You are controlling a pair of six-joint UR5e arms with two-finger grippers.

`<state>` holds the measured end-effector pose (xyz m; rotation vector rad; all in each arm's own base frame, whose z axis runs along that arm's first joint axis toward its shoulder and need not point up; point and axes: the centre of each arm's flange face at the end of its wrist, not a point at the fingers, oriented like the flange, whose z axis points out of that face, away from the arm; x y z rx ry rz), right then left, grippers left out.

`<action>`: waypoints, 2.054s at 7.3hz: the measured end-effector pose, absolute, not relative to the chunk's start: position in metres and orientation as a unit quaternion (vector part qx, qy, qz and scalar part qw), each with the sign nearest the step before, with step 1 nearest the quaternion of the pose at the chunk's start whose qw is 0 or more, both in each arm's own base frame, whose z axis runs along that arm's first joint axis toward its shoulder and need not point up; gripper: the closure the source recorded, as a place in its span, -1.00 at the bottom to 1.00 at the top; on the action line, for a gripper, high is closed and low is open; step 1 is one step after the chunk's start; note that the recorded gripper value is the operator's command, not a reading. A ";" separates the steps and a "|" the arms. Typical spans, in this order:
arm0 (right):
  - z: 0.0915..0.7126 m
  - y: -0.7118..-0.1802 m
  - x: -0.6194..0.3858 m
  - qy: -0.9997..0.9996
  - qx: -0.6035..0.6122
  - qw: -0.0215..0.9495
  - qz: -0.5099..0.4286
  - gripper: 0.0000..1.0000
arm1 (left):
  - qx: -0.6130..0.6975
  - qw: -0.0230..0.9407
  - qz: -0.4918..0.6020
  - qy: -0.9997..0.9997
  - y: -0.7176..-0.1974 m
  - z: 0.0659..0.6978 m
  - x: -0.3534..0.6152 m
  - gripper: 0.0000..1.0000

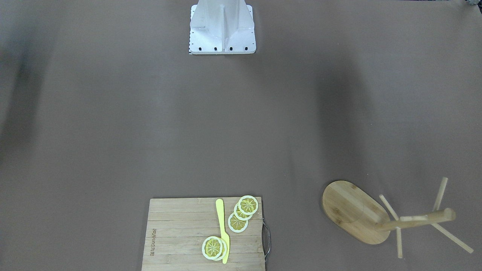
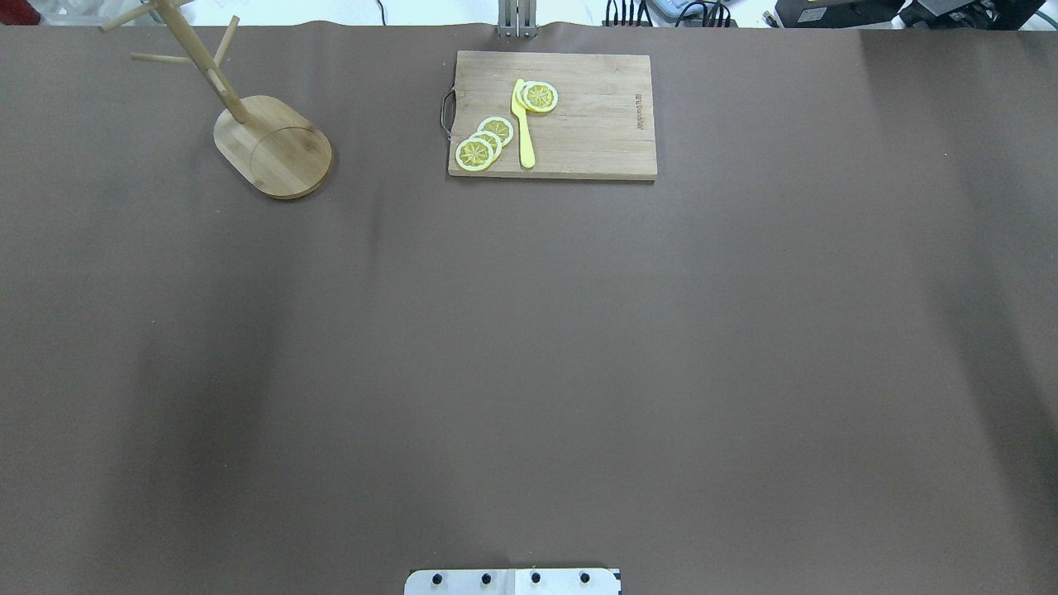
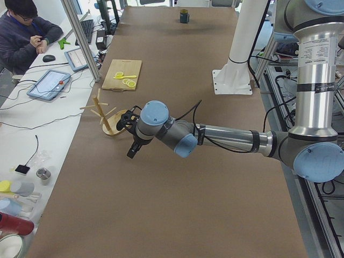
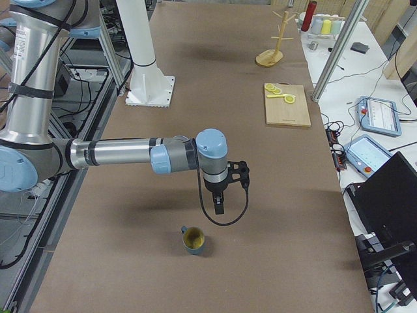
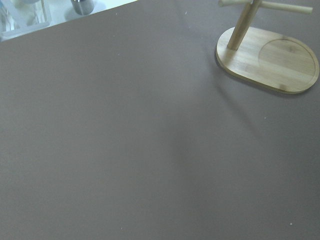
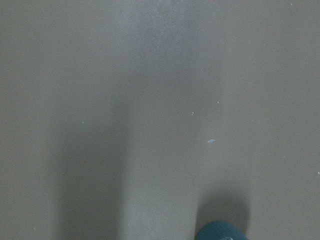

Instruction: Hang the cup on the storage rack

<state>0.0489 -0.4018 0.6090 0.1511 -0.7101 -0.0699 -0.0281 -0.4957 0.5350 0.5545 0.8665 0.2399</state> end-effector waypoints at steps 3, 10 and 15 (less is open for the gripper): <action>0.670 -0.337 0.055 -0.361 0.068 0.930 -0.024 -0.99 | 0.279 0.853 0.126 0.424 -0.495 0.523 -0.026 -0.98; 0.770 -0.321 0.070 -0.364 0.092 0.927 -0.008 -0.88 | 0.291 0.848 0.133 0.423 -0.485 0.528 -0.027 -0.98; 0.790 -0.338 0.070 -0.371 0.080 0.925 -0.002 -0.47 | 0.293 0.847 0.133 0.423 -0.477 0.535 -0.027 -0.98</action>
